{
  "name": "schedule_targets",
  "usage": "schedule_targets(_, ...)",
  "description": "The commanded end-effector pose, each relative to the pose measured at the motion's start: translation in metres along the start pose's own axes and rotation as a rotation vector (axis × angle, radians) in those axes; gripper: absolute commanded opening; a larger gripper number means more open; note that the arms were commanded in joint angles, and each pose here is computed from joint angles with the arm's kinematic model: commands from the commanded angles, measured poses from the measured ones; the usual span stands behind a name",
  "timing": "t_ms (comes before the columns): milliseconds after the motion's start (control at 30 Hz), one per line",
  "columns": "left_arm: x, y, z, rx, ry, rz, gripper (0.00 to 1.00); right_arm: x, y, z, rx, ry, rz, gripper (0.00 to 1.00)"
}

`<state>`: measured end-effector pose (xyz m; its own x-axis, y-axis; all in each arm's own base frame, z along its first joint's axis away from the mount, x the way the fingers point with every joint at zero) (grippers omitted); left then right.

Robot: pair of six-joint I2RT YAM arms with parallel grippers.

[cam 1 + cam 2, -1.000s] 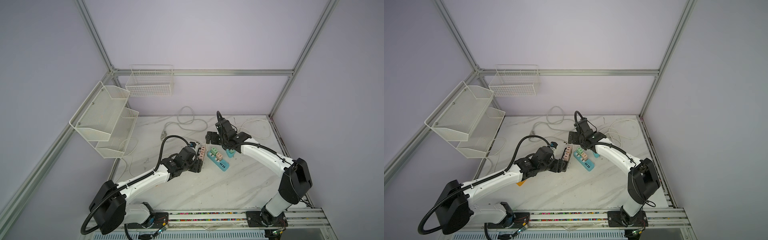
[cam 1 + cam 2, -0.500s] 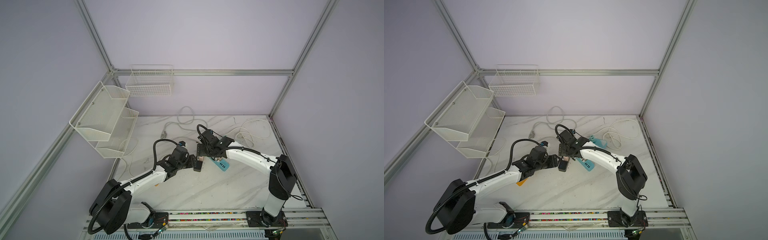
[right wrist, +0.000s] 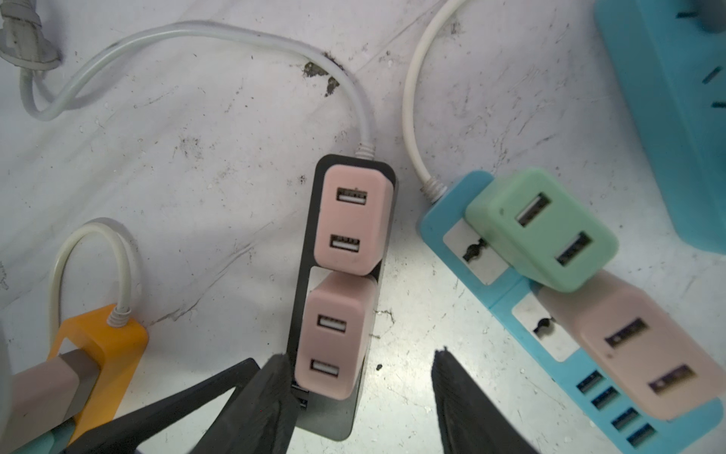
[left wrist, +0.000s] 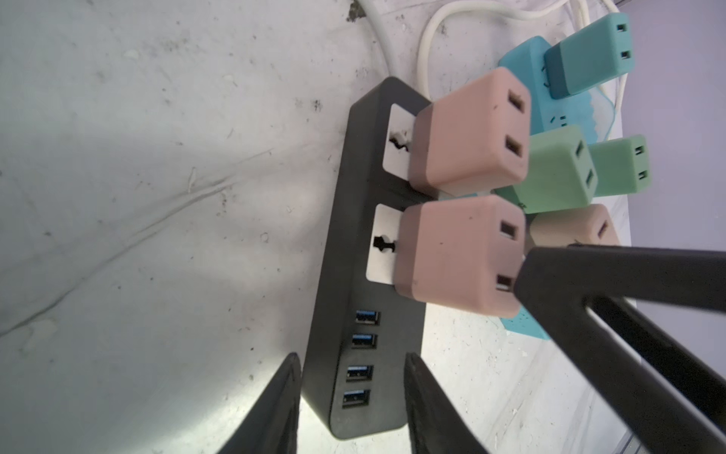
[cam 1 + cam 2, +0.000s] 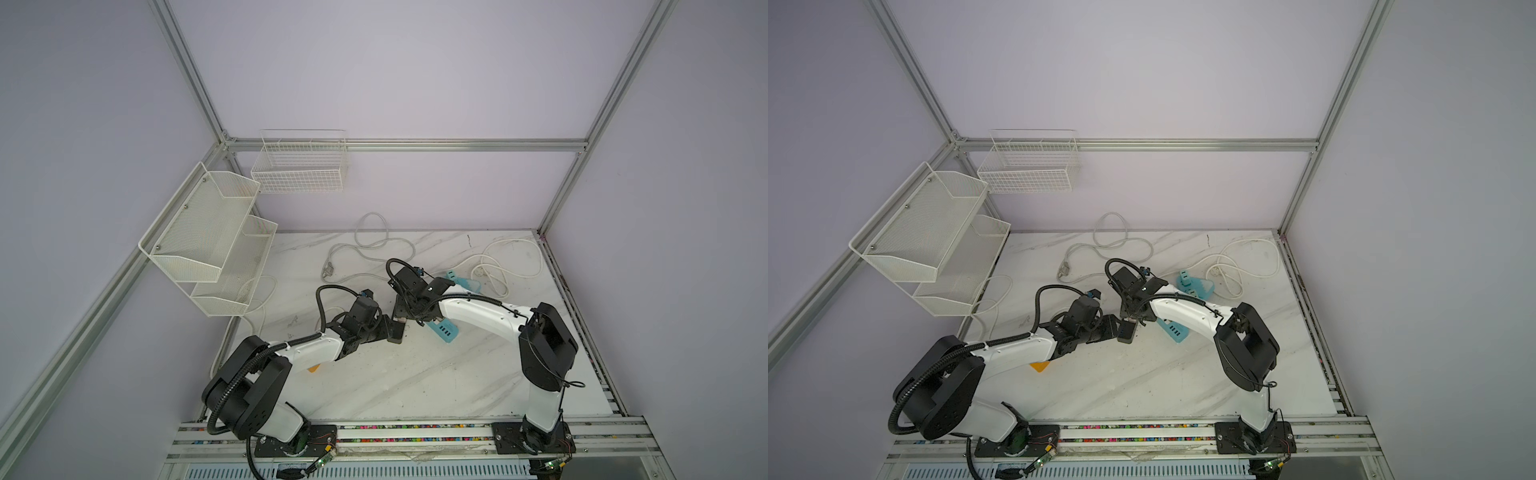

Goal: Pull the plug off the socket
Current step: 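Lower the left gripper onto the black strip while the right aligns over a pink adapter, then close the left gripper on the strip while the right gripper grasps the pink adapter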

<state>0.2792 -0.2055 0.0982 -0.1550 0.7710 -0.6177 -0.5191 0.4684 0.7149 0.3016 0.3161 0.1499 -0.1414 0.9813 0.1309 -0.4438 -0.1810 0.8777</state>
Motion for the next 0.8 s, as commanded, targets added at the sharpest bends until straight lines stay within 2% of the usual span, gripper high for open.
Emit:
schedule_targets(0, 0.006, -0.003, -0.004, 0.005, 0.021, -0.029, 0.43, 0.005, -0.003, 0.003, -0.011, -0.026, -0.015, 0.60)
schedule_targets(233, 0.006, -0.011, -0.007, 0.027, 0.026, -0.046, 0.42, 0.008, -0.014, 0.003, -0.003, -0.026, -0.017, 0.55)
schedule_targets(467, 0.019, -0.016, -0.010, 0.022, 0.060, 0.011, 0.41, 0.007, -0.027, -0.002, 0.020, -0.026, -0.053, 0.55)
schedule_targets(767, 0.029, -0.021, -0.016, 0.032, 0.089, 0.024, 0.40, 0.009, -0.031, -0.004, 0.008, -0.039, -0.082, 0.52)
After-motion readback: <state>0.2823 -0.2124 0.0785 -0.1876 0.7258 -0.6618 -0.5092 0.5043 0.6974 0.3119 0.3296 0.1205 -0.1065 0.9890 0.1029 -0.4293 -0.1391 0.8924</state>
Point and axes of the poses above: each gripper's point midway between its finger pads, its own y axis back along the fingers, its own x axis along the line the jaws close on, z = x × y, the point moved 5 cm from there along y, back along the fingers, and after that the axes turned 12 degrees about y, right-handed, at the moved point
